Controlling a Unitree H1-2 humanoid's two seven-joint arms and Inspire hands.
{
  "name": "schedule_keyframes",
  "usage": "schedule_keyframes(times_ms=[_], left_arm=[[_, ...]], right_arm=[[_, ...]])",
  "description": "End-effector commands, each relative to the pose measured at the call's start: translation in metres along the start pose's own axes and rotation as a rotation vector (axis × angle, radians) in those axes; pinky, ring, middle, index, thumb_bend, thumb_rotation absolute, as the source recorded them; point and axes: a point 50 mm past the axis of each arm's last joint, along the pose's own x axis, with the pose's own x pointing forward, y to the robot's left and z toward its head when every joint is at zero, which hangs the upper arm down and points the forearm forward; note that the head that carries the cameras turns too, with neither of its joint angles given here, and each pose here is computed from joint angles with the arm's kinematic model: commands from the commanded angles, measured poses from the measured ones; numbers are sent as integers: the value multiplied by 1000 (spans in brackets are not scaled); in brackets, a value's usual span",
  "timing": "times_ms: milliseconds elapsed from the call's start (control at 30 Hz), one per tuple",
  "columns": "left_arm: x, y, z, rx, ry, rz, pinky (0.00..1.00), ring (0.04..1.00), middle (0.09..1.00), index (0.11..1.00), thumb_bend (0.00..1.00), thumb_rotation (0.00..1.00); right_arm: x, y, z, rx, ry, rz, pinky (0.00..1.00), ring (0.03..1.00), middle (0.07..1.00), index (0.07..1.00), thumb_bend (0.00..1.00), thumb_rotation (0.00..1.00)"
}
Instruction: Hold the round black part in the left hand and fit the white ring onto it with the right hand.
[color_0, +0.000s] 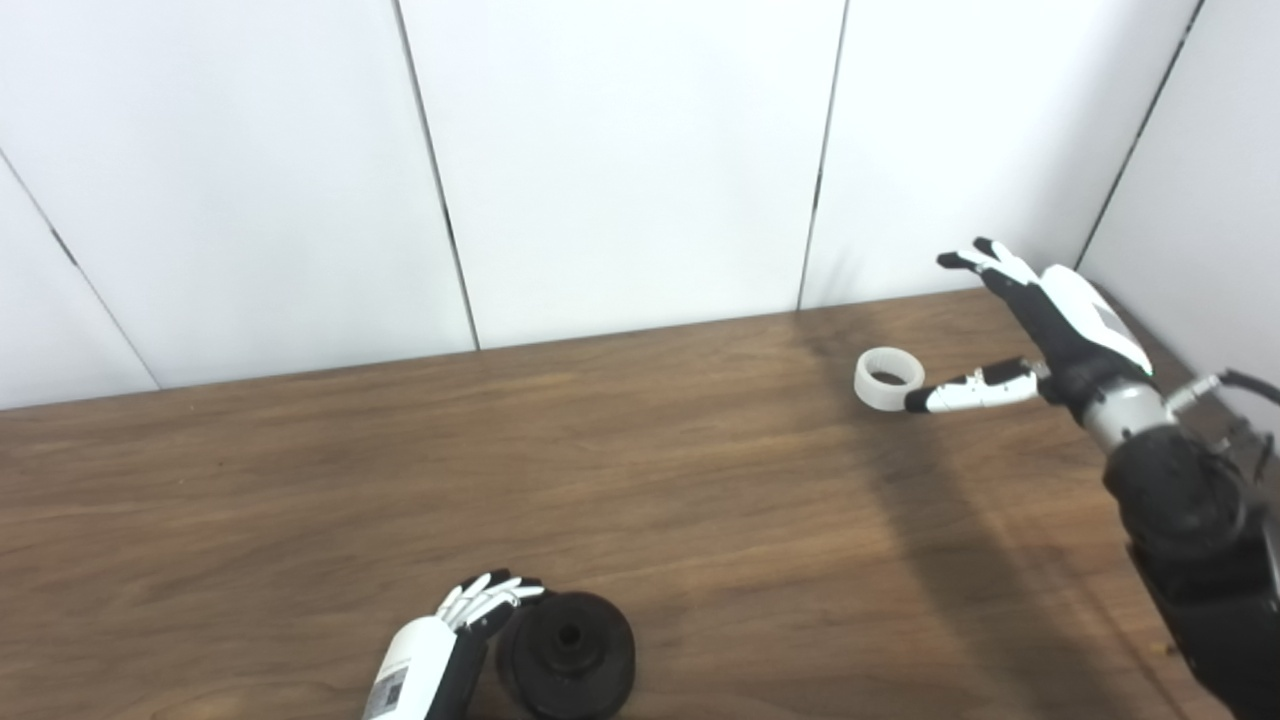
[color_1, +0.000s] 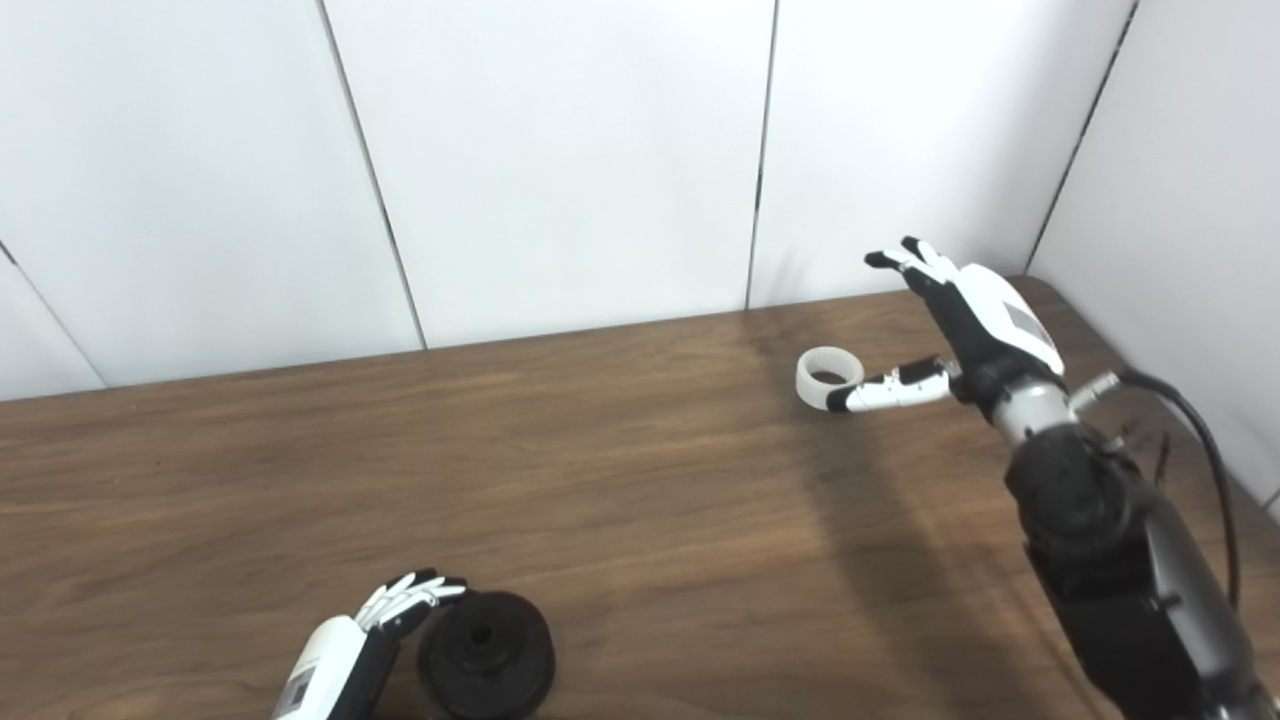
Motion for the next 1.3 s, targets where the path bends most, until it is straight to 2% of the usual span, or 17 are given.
schedule_keyframes(times_ms=[0, 133, 300, 700, 833, 1267], left_arm=[[-21, -20, -21, -6, 119, -150, 938, 933, 841, 490, 523, 72], [-22, -20, -22, -4, 121, -150, 951, 935, 843, 490, 523, 72], [-22, -20, -23, -9, 125, -149, 949, 927, 839, 490, 523, 72], [-25, -20, -23, -4, 117, -147, 948, 928, 840, 490, 523, 72], [-24, -20, -21, 2, 119, -152, 948, 931, 841, 490, 523, 73], [-26, -19, -19, -2, 113, -151, 941, 930, 845, 490, 522, 74]], right_arm=[[21, -25, 6, -70, -8, -41, 875, 1000, 989, 870, 1000, 262], [47, -27, 1, -119, 43, 15, 923, 1000, 994, 879, 990, 247], [70, -21, -4, -152, 89, 55, 928, 1000, 989, 879, 1000, 247], [110, -8, -5, -222, 176, 200, 991, 1000, 1000, 887, 1000, 282], [116, -2, 1, -266, 181, 261, 994, 1000, 1000, 873, 1000, 298], [115, 17, 3, -287, 189, 333, 1000, 1000, 1000, 842, 1000, 307]])
